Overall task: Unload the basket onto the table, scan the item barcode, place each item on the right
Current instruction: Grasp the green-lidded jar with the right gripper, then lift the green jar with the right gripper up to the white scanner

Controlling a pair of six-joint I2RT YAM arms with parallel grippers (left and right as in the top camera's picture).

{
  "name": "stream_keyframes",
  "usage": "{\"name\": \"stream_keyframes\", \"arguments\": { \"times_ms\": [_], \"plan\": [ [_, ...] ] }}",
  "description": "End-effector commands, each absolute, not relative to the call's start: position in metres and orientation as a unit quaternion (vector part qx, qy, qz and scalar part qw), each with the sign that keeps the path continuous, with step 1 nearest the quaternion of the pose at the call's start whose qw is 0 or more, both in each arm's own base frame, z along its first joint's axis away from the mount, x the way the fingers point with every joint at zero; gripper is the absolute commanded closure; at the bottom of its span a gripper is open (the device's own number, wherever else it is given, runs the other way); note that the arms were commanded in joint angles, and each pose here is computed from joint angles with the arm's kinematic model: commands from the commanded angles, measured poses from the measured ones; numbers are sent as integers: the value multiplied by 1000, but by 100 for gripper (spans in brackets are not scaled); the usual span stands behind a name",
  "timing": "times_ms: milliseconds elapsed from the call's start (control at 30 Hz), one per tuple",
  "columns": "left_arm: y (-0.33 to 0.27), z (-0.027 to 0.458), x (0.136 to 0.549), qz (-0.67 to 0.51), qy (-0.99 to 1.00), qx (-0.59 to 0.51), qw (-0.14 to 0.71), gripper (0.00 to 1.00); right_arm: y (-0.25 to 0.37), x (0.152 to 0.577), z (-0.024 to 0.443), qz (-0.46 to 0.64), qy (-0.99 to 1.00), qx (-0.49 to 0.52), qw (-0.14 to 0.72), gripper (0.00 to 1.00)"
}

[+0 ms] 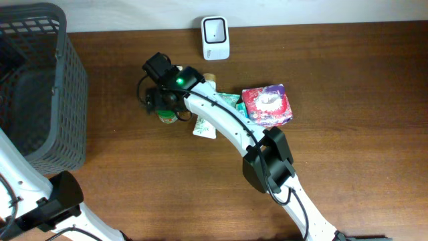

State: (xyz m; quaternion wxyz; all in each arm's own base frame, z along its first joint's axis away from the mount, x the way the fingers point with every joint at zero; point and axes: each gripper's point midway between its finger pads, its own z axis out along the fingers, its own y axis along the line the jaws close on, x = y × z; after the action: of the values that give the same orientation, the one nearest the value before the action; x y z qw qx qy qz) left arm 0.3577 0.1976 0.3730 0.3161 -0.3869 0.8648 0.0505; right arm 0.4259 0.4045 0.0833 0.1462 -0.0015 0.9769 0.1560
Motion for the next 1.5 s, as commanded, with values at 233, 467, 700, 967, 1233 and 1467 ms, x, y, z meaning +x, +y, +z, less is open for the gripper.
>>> {"name": "stream_keyframes", "arguments": {
  "times_ms": [233,467,700,967,1233,1467],
  "plan": [
    [198,376,356,52,861,-390,321,1,413,428,38,154,979,49,126,20],
    [198,376,356,52,861,-390,321,1,401,415,59,94,950,-260,142,19],
    [198,376,356,52,861,-390,321,1,397,402,92,104,945,-282,130,1],
    [198,376,356,52,861,-390,321,1,385,423,71,76,984,-52,153,2],
    [198,376,356,52,861,-390,321,1,394,408,39,16,979,-99,176,12],
    [198,376,356,52,861,-390,321,1,400,417,43,25,975,-101,198,21]
  ]
}}
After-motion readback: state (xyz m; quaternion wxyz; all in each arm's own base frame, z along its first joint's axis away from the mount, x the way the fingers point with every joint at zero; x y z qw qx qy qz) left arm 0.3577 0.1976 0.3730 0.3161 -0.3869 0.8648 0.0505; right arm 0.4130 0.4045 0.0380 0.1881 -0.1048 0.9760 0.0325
